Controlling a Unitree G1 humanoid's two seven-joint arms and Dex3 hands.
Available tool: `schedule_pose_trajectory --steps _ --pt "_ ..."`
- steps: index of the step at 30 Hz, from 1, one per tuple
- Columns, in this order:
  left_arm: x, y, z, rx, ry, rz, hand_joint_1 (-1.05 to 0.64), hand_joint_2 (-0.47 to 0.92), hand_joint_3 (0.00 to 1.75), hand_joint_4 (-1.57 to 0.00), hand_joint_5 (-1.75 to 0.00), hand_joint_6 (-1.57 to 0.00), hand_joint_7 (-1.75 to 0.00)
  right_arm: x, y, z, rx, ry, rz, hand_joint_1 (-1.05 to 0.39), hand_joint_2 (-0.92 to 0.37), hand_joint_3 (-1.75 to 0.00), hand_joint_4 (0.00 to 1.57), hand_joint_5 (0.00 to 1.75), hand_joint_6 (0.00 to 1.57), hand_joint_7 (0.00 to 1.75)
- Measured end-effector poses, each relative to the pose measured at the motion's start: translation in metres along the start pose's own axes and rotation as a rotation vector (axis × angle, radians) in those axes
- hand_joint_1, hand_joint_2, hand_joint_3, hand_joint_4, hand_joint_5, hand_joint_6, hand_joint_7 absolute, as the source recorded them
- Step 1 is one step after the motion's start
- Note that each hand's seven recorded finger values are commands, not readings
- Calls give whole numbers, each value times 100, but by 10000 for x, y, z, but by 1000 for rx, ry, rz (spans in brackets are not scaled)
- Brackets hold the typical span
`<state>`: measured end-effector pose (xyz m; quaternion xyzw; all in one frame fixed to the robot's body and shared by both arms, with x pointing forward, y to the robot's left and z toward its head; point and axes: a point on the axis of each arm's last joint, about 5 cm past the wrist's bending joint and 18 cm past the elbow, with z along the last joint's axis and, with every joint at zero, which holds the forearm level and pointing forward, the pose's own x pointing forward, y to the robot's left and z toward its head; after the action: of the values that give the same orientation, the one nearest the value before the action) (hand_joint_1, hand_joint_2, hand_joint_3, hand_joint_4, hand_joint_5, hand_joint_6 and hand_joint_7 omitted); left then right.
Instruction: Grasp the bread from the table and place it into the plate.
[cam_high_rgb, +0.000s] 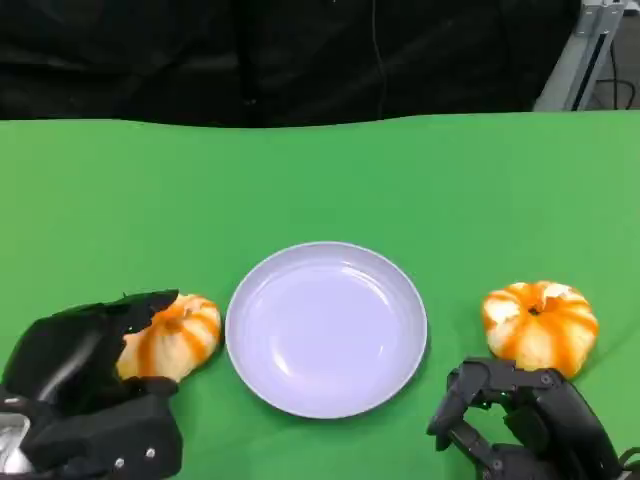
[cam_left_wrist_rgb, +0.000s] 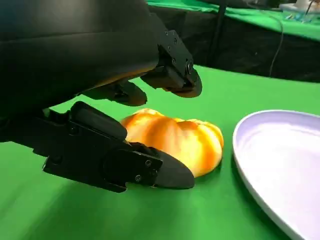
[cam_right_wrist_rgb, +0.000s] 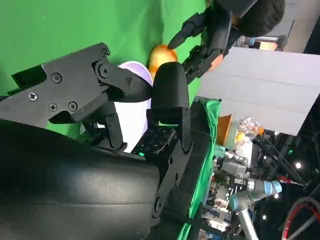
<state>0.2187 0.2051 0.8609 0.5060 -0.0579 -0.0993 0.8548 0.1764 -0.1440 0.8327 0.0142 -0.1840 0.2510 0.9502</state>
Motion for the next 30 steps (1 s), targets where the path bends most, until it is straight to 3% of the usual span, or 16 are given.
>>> schedule_pose_trajectory --steps 30 --pt "146 -114 -40 48 11 -53 -65 92 19 -49 0 -46 0 7 -2 -5 3 0 0 -10 -68 -79 76 150 86 109"
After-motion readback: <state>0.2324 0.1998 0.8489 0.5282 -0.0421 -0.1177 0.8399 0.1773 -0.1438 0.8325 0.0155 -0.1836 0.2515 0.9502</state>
